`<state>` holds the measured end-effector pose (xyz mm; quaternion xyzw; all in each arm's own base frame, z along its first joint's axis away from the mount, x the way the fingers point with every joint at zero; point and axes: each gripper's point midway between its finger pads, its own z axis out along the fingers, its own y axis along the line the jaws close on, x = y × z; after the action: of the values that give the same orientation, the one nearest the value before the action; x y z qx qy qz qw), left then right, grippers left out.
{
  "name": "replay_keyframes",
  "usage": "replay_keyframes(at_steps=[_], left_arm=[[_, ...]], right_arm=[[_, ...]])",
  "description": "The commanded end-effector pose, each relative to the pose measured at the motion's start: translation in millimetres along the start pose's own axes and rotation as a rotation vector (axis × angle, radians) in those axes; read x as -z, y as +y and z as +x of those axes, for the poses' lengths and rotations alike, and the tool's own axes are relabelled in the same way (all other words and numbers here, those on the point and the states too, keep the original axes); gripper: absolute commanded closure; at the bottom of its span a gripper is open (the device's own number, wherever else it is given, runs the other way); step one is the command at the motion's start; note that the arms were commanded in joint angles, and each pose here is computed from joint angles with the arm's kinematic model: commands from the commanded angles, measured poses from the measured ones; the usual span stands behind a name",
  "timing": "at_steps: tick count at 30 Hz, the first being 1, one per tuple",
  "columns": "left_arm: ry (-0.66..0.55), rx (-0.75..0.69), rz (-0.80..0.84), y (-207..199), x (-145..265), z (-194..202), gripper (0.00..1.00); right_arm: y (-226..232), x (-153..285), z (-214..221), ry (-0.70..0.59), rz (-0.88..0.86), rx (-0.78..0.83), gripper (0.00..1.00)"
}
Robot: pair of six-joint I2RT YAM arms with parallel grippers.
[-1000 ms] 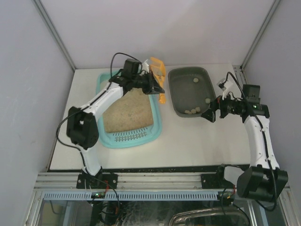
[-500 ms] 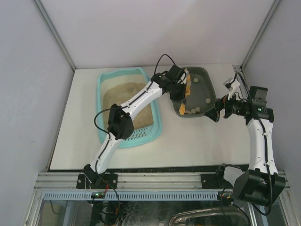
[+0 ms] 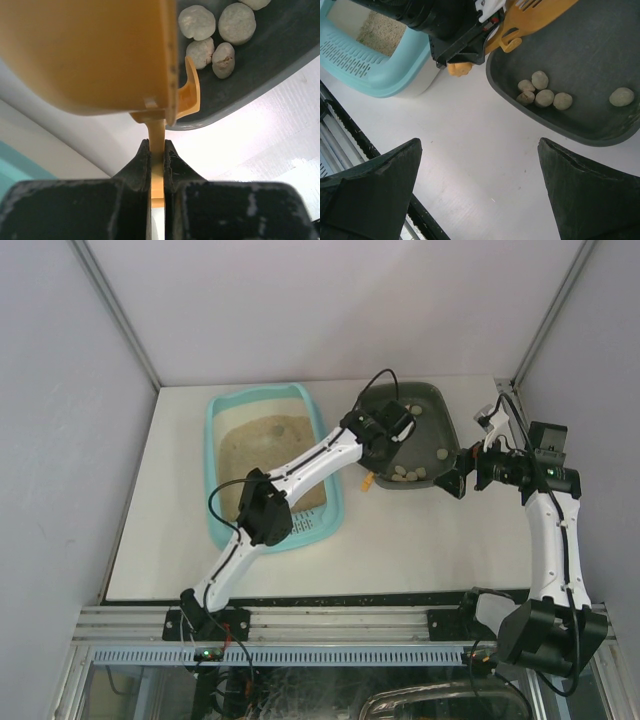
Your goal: Clean the litter box
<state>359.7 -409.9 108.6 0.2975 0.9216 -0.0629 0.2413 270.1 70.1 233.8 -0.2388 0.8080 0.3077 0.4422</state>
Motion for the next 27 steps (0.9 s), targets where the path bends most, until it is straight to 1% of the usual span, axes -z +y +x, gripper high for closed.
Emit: replay_keyframes(at_steps=[1, 4, 6, 8, 9, 11, 12, 15, 18, 20, 23, 27], left_arm=[[-0.128, 0.115, 0.063, 17.7, 66.7, -34.8, 1.00], [-0.162, 0.352, 0.204, 32.2, 125.8, -37.7, 1.00], [-0.162, 0.504, 0.330, 43.2, 152.7, -28.3, 1.00], [-0.146, 0.647, 0.459, 53.1, 168.3, -10.7, 1.00], [-0.143, 0.723, 0.491, 61.1, 174.1, -1.3, 1.00], [-0.192, 0.823, 0.519, 78.8, 187.3, 13.4, 1.00], [-0.180, 0.887, 0.504, 91.2, 183.1, 28.2, 1.00], [-0.159, 0.962, 0.483, 105.2, 187.8, 51.5, 1.00], [-0.109, 0.988, 0.457, 111.1, 183.1, 69.6, 1.00], [-0.025, 1.010, 0.421, 116.1, 169.5, 86.6, 1.00], [0.104, 1.023, 0.418, 123.2, 148.1, 108.7, 1.00], [0.152, 1.061, 0.402, 149.4, 122.1, 122.4, 1.00]], right_arm=[[-0.5, -0.4, -6.7, -0.022, -0.003, 0.030, 0.00], [-1.2, -0.5, -5.3, -0.017, -0.002, 0.028, 0.00], [-2.8, -2.3, -3.6, -0.011, -0.009, 0.025, 0.00], [-4.1, -5.0, -1.5, 0.000, -0.012, 0.023, 0.00], [-3.6, -6.8, 0.2, 0.009, -0.015, 0.025, 0.00], [-1.3, -10.6, 2.3, 0.027, -0.020, 0.041, 0.00], [1.4, -13.7, 3.4, 0.038, -0.026, 0.054, 0.00], [5.5, -19.4, 5.7, 0.063, -0.028, 0.081, 0.00], [8.7, -24.6, 8.4, 0.086, -0.029, 0.105, 0.00], [10.3, -26.8, 9.7, 0.096, -0.034, 0.113, 0.00], [11.2, -28.7, 12.2, 0.106, -0.040, 0.116, 0.00], [8.4, -30.5, 17.6, 0.128, -0.037, 0.116, 0.00]])
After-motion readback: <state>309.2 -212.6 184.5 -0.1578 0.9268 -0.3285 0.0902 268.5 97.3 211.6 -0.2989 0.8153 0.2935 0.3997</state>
